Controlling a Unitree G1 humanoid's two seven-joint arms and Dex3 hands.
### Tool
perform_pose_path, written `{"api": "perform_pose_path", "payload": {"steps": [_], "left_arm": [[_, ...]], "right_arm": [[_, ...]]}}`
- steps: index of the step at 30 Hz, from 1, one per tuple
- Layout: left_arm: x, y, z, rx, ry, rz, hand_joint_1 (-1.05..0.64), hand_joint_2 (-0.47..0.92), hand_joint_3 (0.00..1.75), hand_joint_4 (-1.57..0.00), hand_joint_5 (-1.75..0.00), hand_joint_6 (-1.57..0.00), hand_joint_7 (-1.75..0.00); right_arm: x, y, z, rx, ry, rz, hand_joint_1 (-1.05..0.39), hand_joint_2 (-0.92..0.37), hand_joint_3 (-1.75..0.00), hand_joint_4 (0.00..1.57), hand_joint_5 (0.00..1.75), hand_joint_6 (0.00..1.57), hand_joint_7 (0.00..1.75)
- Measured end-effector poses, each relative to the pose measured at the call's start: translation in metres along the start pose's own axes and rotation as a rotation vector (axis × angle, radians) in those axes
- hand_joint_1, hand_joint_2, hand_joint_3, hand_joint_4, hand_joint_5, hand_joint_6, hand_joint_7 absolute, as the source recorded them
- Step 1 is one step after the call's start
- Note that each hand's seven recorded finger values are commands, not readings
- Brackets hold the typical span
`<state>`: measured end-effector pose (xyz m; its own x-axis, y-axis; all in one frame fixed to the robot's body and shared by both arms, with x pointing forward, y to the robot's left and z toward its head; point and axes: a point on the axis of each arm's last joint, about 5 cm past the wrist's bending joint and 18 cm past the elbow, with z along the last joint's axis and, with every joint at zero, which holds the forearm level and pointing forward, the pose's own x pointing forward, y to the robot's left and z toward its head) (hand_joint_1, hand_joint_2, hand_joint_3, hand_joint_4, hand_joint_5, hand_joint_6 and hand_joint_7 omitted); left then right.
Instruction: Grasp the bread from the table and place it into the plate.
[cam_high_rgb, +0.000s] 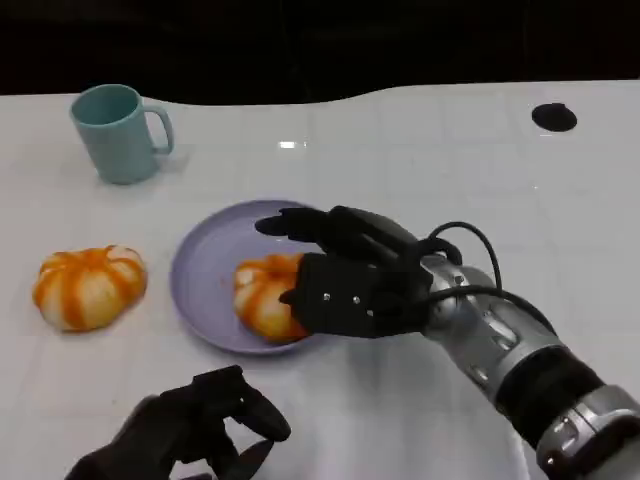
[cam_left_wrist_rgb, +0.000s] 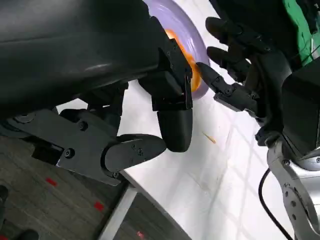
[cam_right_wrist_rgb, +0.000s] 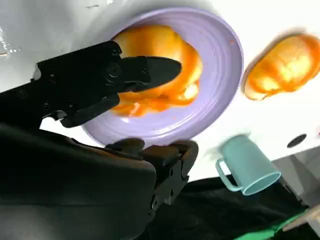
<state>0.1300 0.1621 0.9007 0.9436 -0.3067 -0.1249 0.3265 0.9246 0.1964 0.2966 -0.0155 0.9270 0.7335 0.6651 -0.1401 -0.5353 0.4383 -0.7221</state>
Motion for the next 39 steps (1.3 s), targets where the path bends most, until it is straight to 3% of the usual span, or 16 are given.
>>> {"api": "perform_pose_path", "payload": {"steps": [10, 16, 25, 32, 35, 37, 39], "left_arm": [[0.000, 0.000, 0.000, 0.002, 0.001, 0.001, -0.21, 0.79, 0.63, -0.66, -1.75, -0.68, -1.22], [0.000, 0.000, 0.000, 0.000, 0.002, 0.002, -0.21, 0.79, 0.63, -0.68, -1.75, -0.68, -1.22], [0.000, 0.000, 0.001, 0.001, 0.000, 0.000, -0.24, 0.77, 0.67, -0.67, -1.75, -0.67, -1.23], [0.000, 0.000, 0.001, 0.012, -0.001, 0.000, -0.23, 0.77, 0.70, -0.67, -1.75, -0.66, -1.25], [0.000, 0.000, 0.001, 0.012, -0.001, 0.000, -0.23, 0.77, 0.70, -0.67, -1.75, -0.66, -1.25], [0.001, 0.000, 0.001, 0.013, -0.002, 0.000, -0.23, 0.77, 0.70, -0.66, -1.75, -0.66, -1.24], [0.001, 0.000, 0.001, 0.014, -0.001, 0.001, -0.22, 0.77, 0.70, -0.66, -1.75, -0.65, -1.24]], "right_arm": [[-0.008, -0.0067, 0.005, 0.004, -0.003, 0.042, -0.77, -0.92, -0.38, 0.01, 0.03, 0.09, 0.00], [-0.024, -0.0106, 0.003, -0.003, -0.030, 0.022, -0.73, -0.92, -0.39, 0.07, 0.07, 0.13, 0.02], [-0.067, -0.0122, -0.009, 0.016, -0.110, -0.063, -0.64, -0.92, -0.29, 0.21, 0.18, 0.26, 0.07], [-0.106, -0.0097, -0.029, 0.098, -0.160, -0.145, -0.60, -0.92, -0.26, 0.34, 0.29, 0.39, 0.12], [-0.119, -0.0071, -0.034, 0.120, -0.169, -0.184, -0.55, -0.92, -0.24, 0.43, 0.39, 0.52, 0.17], [-0.126, -0.0046, -0.036, 0.130, -0.176, -0.217, -0.49, -0.92, -0.21, 0.37, 0.73, 0.59, 0.21], [-0.132, -0.0032, -0.039, 0.143, -0.185, -0.250, -0.45, -0.92, -0.18, 0.37, 0.92, 0.64, 0.26]]}}
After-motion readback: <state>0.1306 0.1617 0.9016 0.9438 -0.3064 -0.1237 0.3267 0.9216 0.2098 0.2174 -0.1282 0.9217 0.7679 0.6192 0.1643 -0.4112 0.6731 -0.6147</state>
